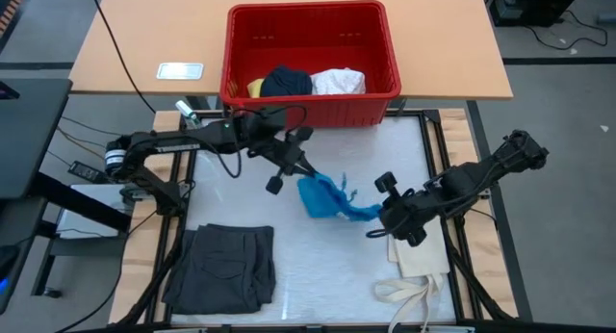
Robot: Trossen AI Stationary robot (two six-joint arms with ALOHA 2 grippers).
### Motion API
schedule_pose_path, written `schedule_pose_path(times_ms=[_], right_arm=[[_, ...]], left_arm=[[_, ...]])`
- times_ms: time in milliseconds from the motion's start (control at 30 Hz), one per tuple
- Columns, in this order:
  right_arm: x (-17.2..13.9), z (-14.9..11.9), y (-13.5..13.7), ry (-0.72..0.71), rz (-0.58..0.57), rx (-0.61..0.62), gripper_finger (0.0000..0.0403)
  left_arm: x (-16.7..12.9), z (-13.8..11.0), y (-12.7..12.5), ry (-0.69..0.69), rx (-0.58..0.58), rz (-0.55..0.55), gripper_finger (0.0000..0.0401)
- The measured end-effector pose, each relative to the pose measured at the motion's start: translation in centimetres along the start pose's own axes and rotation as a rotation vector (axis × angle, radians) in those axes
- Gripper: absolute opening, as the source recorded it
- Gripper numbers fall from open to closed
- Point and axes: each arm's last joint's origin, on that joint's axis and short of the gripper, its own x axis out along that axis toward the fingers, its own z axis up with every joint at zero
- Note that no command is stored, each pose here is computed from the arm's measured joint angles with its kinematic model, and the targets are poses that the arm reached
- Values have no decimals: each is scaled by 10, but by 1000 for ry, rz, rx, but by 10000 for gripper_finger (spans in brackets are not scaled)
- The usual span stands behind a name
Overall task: Fold laundry
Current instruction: Fold the blue shorts
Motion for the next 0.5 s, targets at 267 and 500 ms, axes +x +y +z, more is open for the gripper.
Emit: schedule_pose_path(times_ms=[267,500], right_arm=[[-41,15,-32,-50,-187,-109,17],[-23,34,-57,-70,-212,-237,17]], left_arm=[[-7,12,1,-81,66,34,7],[4,20,12,-231,114,63,7]])
